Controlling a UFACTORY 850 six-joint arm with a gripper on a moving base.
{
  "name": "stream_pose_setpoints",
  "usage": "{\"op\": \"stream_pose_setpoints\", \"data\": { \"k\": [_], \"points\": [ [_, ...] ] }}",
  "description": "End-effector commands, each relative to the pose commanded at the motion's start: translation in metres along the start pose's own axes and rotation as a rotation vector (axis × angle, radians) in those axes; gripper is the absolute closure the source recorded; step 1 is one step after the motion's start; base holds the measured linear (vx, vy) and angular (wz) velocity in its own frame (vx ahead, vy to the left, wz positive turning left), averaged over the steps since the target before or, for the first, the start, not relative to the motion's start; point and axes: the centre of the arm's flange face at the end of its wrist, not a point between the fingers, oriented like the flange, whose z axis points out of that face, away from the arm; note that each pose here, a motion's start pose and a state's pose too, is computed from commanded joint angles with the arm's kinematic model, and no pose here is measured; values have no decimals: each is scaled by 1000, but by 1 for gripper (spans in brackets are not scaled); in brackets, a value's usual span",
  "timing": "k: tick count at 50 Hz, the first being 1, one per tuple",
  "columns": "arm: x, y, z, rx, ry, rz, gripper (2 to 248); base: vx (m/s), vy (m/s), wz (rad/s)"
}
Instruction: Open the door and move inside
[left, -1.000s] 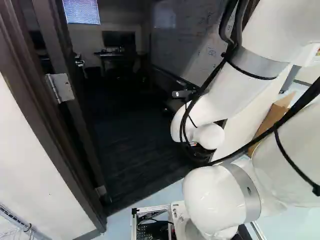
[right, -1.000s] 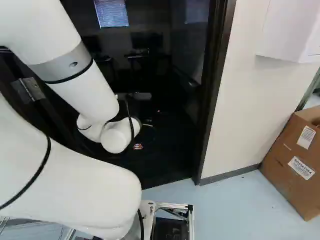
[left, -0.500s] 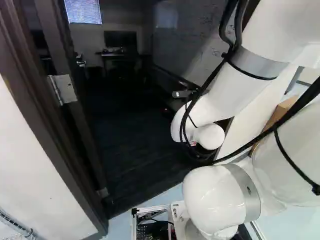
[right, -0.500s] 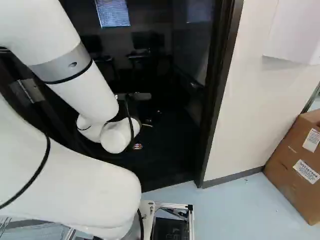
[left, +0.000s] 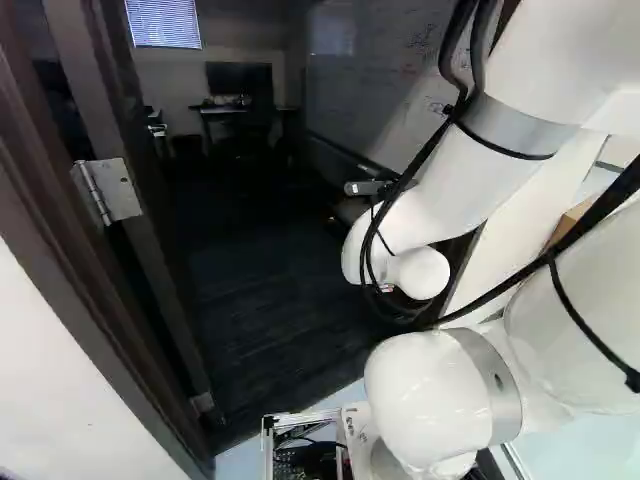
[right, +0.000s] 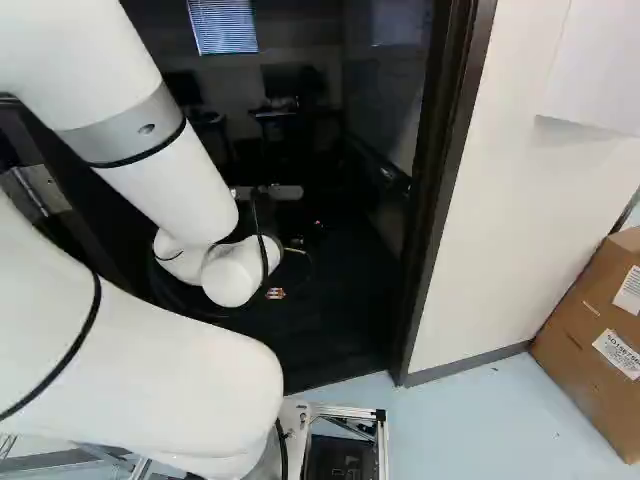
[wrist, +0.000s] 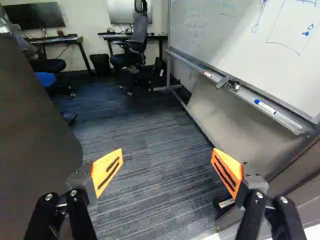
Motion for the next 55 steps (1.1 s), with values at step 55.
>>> {"op": "stream_pose_setpoints", "data": {
  "k": [55],
  "points": [
    [0,0,0,0,0,0,3,111,11,43]
  ]
}}
